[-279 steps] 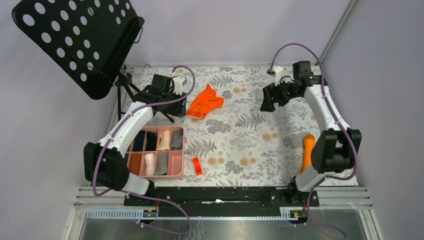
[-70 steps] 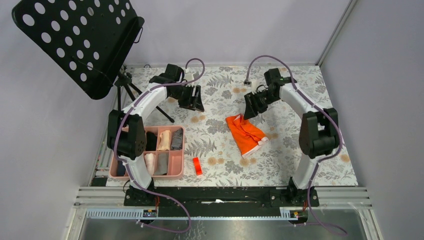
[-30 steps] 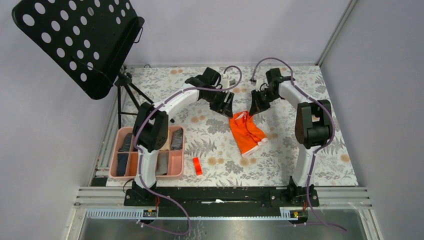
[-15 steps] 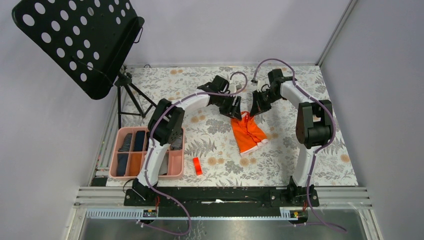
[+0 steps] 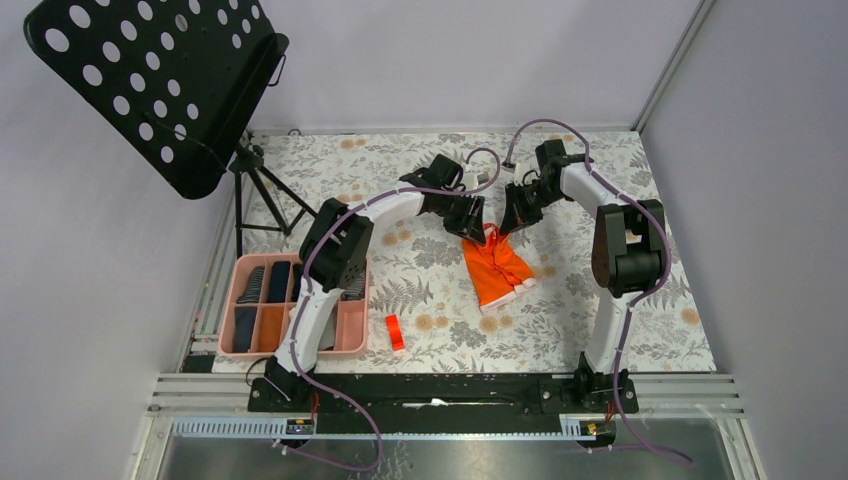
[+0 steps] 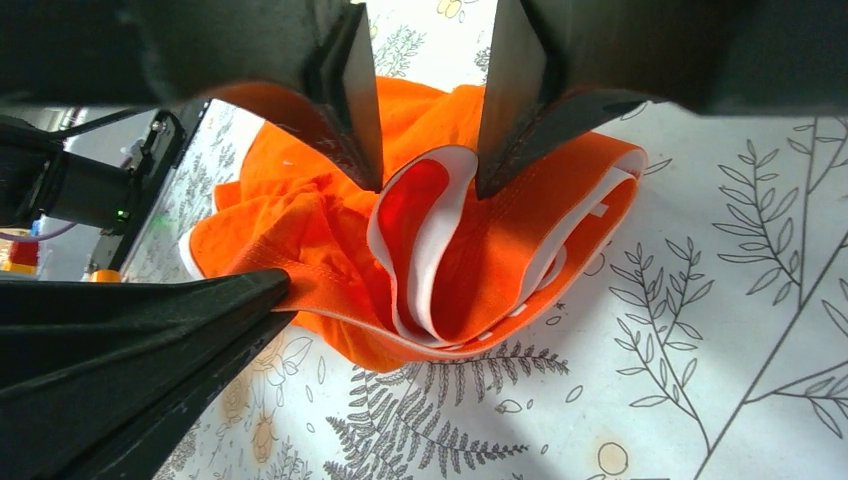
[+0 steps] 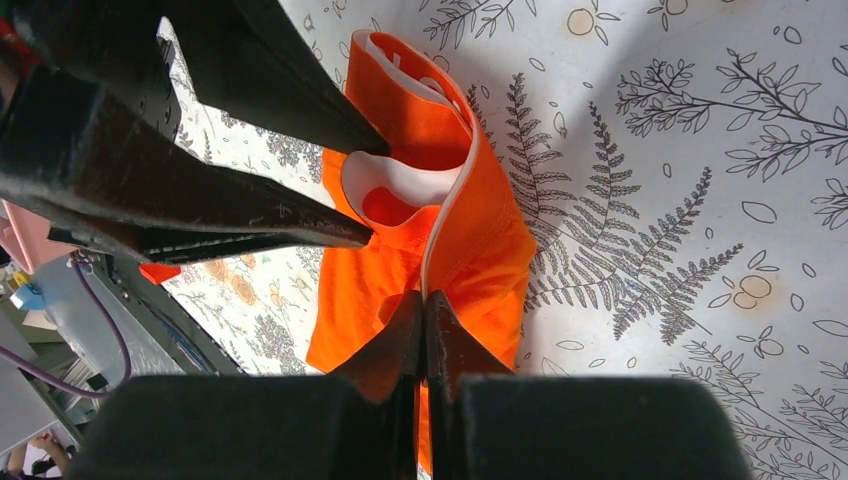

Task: Roll the underwear
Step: Flatten out the underwear at the center of the board, then fold the underwear at the center of the board.

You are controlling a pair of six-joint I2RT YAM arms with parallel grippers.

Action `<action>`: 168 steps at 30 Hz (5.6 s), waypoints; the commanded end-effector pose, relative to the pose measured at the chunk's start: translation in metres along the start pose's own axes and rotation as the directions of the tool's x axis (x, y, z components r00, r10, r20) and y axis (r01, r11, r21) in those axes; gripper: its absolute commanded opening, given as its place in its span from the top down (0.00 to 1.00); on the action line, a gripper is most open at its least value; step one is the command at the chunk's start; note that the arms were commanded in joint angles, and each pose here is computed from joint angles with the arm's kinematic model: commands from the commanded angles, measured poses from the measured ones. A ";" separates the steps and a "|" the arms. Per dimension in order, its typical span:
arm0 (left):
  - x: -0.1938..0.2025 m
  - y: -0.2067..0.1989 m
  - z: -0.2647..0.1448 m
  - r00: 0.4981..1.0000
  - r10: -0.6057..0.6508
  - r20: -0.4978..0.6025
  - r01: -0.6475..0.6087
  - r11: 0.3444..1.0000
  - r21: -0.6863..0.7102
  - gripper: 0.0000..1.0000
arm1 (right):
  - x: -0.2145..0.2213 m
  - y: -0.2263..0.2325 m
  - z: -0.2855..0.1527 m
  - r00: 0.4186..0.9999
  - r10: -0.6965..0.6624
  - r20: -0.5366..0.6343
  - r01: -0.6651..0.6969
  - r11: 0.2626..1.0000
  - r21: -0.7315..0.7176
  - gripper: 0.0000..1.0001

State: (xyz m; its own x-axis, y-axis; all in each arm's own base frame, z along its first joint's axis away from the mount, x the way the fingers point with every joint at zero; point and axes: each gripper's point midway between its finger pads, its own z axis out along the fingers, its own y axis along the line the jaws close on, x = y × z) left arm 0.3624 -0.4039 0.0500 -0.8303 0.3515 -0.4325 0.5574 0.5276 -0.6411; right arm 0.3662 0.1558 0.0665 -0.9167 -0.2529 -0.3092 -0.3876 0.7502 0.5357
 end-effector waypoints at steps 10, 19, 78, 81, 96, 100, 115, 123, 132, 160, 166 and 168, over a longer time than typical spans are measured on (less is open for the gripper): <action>-0.054 -0.027 -0.066 0.974 0.192 0.124 -0.193 0.981 -0.004 1.00 | -0.019 0.006 -0.050 0.991 -0.099 0.089 0.097 0.995 0.033 1.00; -0.033 -0.018 -0.182 0.921 0.390 0.003 -0.378 0.893 -0.244 1.00 | -0.040 0.001 -0.125 0.946 -0.296 0.131 0.275 0.948 0.158 1.00; 0.032 0.015 -0.132 0.976 0.196 -0.097 -0.207 0.972 -0.115 0.74 | 0.058 -0.013 -0.092 1.000 0.003 -0.004 -0.003 0.999 0.051 0.62; 0.033 0.018 -0.123 0.982 0.158 -0.107 -0.168 0.982 -0.091 0.76 | 0.088 -0.018 -0.081 0.996 0.013 -0.093 -0.008 0.999 0.049 0.70; 0.056 0.065 -0.070 0.972 0.013 -0.235 -0.038 0.994 -0.104 0.84 | 0.118 -0.074 -0.050 0.974 0.010 -0.226 0.030 0.984 0.173 0.80; 0.056 0.081 -0.070 0.974 -0.019 -0.227 -0.021 0.985 -0.171 0.86 | 0.106 -0.096 -0.033 0.976 0.021 -0.215 0.025 0.977 0.211 0.81; 0.037 0.132 -0.107 0.988 -0.075 -0.134 -0.003 0.863 -0.506 0.94 | 0.021 -0.119 0.009 0.957 -0.184 -0.223 0.246 0.922 0.300 0.82; -0.001 0.122 -0.128 0.999 -0.022 -0.042 -0.005 0.830 -0.558 0.77 | -0.032 -0.142 0.004 0.944 -0.253 -0.212 0.316 0.875 0.367 0.80; -0.047 0.086 -0.157 0.993 0.096 0.070 -0.048 0.861 -0.507 0.59 | -0.076 -0.074 -0.043 0.955 -0.295 -0.027 0.291 0.916 0.276 0.75; 0.014 0.126 -0.115 0.972 -0.236 0.006 0.228 0.930 -0.290 0.52 | -0.026 0.027 -0.116 0.808 -0.344 0.477 0.275 0.938 0.211 0.12; 0.037 0.125 -0.100 0.950 -0.308 -0.044 0.288 0.924 -0.253 0.57 | -0.025 0.026 -0.112 0.814 -0.333 0.475 0.268 0.942 0.201 0.12; 0.043 0.127 -0.096 0.945 -0.322 -0.056 0.299 0.920 -0.254 0.60 | -0.025 0.025 -0.112 0.815 -0.332 0.475 0.266 0.943 0.202 0.12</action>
State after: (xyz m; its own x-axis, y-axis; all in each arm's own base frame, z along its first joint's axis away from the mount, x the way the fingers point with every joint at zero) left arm 0.4083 -0.2456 0.0282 -0.9505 0.2142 -0.2251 0.3038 0.7923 -0.5292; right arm 0.3652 0.1075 0.1588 -0.6122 -0.1677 -0.7727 -0.5604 0.7815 0.2744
